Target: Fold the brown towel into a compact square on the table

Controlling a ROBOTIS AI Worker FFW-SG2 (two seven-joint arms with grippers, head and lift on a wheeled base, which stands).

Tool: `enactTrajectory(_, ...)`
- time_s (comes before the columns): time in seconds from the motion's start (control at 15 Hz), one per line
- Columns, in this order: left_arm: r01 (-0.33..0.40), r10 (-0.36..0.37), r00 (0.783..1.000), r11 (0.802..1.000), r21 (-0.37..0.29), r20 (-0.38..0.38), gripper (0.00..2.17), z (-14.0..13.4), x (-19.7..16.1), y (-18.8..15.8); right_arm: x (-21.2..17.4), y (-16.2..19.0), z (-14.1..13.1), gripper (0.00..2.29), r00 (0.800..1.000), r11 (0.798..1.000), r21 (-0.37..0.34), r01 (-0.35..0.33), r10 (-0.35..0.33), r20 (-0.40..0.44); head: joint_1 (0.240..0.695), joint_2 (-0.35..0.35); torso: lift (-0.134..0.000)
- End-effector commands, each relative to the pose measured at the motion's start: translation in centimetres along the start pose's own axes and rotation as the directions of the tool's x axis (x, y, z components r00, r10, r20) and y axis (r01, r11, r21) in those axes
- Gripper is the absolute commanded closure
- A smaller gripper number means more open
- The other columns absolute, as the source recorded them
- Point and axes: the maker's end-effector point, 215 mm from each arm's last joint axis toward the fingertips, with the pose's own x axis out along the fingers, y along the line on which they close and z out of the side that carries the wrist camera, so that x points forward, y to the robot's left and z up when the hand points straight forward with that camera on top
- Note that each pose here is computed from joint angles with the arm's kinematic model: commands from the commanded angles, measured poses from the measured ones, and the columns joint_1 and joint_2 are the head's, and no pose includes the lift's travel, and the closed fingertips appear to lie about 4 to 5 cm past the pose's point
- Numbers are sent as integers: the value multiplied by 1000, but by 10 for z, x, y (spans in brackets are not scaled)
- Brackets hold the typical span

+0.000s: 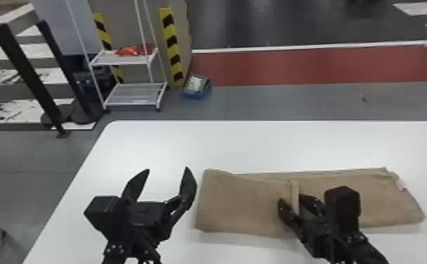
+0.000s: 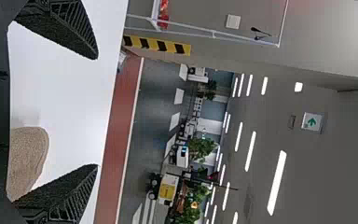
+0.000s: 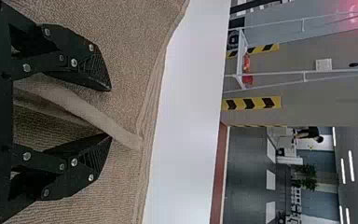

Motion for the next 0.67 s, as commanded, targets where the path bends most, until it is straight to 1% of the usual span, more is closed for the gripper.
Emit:
enactTrajectory(0.0, 0, 0, 1000, 1000, 0, -4, 43, -1, 0, 0, 2, 1, -4, 687, 1000, 1000, 2, -2, 2, -15, 695, 134, -114)
enactTrajectory(0.07, -2, 2, 1000, 1000, 2, -3, 43, -1, 0, 1, 3, 0, -3, 863, 1000, 1000, 2, -2, 2, -15, 695, 134, -114)
enactTrajectory(0.13, -2, 2, 1000, 1000, 0, -8, 43, -3, -1, 1, 3, 0, -4, 1109, 1000, 1000, 5, -2, 2, -22, 695, 135, -114)
enactTrajectory(0.33, -1, 1, 1000, 1000, 1, -11, 43, -5, -1, 1, 1, 2, -3, 1683, 1000, 1000, 7, -5, 5, -18, 695, 136, -114)
enactTrajectory(0.53, -3, 3, 1000, 1000, 0, -15, 43, -7, -1, 2, -5, 5, 11, 1683, 1000, 1000, 5, -6, 6, 15, 695, 137, -114)
enactTrajectory(0.6, -5, 5, 1000, 1000, 1, -15, 43, -7, -2, 3, -8, 4, 22, 1683, 999, 1000, 8, -6, 6, 37, 695, 137, -114)
